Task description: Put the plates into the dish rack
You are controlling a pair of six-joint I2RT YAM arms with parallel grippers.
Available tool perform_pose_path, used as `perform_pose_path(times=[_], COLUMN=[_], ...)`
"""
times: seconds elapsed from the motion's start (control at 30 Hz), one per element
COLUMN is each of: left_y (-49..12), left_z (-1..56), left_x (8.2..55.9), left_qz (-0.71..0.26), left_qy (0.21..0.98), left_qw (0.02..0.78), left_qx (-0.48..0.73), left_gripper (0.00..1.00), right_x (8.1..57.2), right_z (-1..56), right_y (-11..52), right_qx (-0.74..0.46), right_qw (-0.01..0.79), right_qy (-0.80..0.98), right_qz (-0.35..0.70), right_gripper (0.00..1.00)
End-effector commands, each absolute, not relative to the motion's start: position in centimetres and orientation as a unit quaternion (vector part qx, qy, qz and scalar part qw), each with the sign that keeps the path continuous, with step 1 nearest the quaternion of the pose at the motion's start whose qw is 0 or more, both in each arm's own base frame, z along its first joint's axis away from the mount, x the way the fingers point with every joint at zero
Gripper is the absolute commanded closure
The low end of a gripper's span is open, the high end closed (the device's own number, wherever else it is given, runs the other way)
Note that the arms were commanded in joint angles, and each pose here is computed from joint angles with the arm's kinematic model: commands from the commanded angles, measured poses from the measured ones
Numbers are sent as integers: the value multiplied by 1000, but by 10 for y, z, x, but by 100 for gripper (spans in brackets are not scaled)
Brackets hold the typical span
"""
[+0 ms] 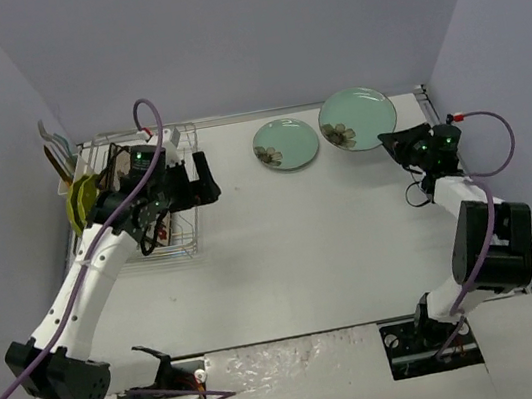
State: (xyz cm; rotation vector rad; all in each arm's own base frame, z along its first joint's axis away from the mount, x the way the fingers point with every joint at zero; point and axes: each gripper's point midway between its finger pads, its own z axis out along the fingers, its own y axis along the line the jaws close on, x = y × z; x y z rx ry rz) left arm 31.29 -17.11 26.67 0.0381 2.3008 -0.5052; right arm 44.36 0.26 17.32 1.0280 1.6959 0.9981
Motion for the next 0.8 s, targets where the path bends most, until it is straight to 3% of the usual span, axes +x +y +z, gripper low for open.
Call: perform_pose_path(times=[0.0, 0.2, 0.4, 0.5, 0.77], left_y=[-227, -284, -302, -307, -313], left_z=[336, 358, 349, 344, 341], left_x=[341, 342, 342, 342, 343], left_qz=[-320, -416, -434, -443, -461], left_qy=[838, 796, 803, 805, 801], left_qw=[442, 434, 403, 390, 378], left_qx=[20, 69, 71, 60, 49], left_gripper=[3, 3, 4, 7, 30], right_x=[410, 358, 332, 327, 317], right_z=[267, 290, 299, 303, 311], right_y=[66, 125, 144, 146, 161], right_qx=[258, 176, 138, 128, 106], right_qw=[483, 449, 429, 428, 411], right_qy=[672, 685, 685, 682, 675], right_qz=[499, 546, 573, 579, 604], right_gripper=[100, 100, 100, 100, 100])
